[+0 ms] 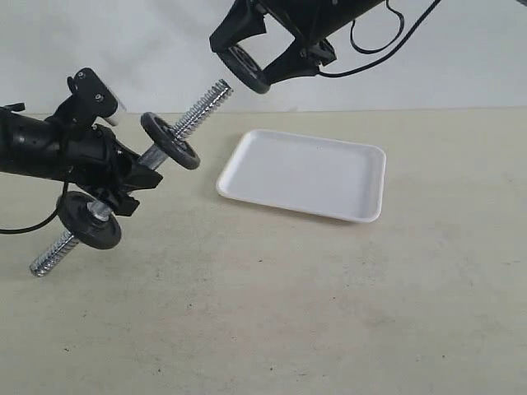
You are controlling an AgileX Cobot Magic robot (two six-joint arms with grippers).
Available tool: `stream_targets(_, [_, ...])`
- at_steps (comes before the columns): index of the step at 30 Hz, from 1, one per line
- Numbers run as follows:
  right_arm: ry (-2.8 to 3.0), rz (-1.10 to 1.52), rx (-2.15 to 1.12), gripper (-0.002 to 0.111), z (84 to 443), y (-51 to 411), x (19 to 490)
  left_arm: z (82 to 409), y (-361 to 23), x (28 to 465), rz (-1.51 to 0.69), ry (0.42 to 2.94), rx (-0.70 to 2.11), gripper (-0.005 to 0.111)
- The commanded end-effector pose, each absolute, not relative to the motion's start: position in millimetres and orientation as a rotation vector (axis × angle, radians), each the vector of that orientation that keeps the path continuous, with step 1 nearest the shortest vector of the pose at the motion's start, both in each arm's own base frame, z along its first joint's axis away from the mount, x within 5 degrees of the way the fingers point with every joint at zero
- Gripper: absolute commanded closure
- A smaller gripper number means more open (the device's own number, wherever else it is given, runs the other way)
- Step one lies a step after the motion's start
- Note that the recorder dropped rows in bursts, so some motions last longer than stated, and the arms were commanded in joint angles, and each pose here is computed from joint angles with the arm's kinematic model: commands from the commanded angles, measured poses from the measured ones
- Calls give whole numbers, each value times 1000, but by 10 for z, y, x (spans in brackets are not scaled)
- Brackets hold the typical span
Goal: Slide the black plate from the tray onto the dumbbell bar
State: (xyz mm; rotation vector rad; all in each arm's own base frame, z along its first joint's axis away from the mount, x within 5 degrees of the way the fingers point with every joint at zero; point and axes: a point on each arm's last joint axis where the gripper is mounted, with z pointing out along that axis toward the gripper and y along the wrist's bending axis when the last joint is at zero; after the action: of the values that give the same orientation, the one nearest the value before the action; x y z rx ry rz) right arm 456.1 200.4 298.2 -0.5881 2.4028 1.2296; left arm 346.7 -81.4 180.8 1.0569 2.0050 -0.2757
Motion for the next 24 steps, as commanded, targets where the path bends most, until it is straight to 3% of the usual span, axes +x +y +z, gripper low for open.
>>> stream_targets(1, [2323, 1299, -572, 108, 3209, 2034, 4503, 2176, -897, 3480, -377, 1879, 975, 102])
stream_targets(24, [2348, 1306, -605, 108, 3195, 2223, 4413, 2172, -937, 3548, -429, 1859, 966, 102])
